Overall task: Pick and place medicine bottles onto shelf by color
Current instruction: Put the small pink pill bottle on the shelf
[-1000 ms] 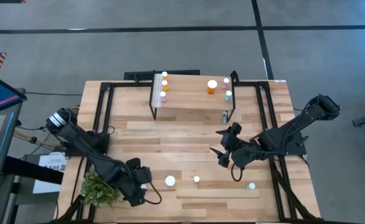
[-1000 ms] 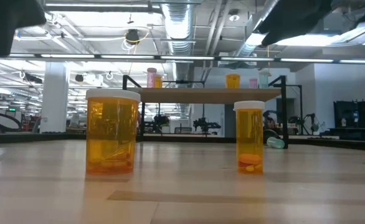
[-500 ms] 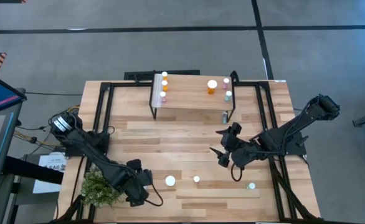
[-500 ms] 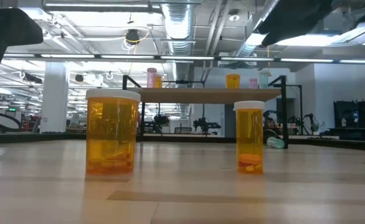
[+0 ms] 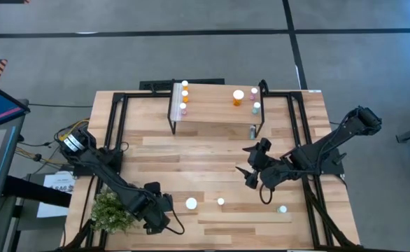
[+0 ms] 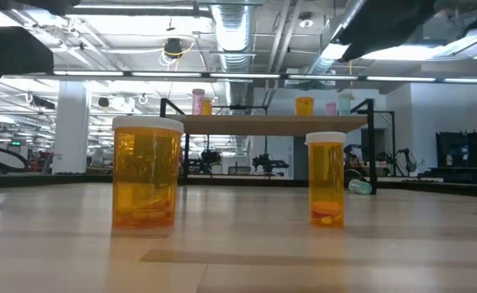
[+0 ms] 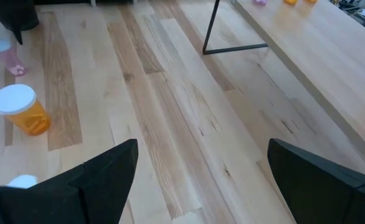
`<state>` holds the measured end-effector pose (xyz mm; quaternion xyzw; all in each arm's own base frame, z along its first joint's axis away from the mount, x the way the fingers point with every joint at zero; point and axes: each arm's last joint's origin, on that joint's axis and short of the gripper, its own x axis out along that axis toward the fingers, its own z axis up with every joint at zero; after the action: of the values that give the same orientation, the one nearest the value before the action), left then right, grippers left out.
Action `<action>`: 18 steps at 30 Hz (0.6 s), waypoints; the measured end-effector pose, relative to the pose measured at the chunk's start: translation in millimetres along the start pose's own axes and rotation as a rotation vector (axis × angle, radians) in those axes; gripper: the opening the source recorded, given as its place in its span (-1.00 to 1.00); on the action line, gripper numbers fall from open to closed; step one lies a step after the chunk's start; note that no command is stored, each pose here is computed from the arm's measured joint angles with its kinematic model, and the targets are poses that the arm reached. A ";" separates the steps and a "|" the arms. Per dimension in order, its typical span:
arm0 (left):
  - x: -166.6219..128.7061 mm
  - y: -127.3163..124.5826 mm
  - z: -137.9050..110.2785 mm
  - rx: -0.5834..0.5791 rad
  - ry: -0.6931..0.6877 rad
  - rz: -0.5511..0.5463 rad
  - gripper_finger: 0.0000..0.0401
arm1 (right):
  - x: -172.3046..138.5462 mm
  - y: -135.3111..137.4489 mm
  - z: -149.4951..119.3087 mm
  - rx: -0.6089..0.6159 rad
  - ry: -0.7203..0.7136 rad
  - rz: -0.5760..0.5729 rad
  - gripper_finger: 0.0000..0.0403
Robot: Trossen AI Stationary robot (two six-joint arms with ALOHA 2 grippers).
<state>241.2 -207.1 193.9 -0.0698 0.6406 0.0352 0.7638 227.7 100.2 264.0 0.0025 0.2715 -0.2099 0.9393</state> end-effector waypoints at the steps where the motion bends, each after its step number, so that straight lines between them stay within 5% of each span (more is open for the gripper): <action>1: 1.8 -0.5 1.4 -0.001 -0.001 -0.006 0.13 | 0.1 0.0 -0.3 -0.002 0.003 0.001 0.87; 18: 2.0 -0.9 2.5 0.016 -0.011 -0.009 -0.35 | 0.1 0.1 -0.2 -0.002 0.003 0.003 0.87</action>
<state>244.1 -207.7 192.5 -0.0662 0.6364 0.0270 0.7680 227.7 100.3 263.7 0.0024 0.2731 -0.2084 0.9391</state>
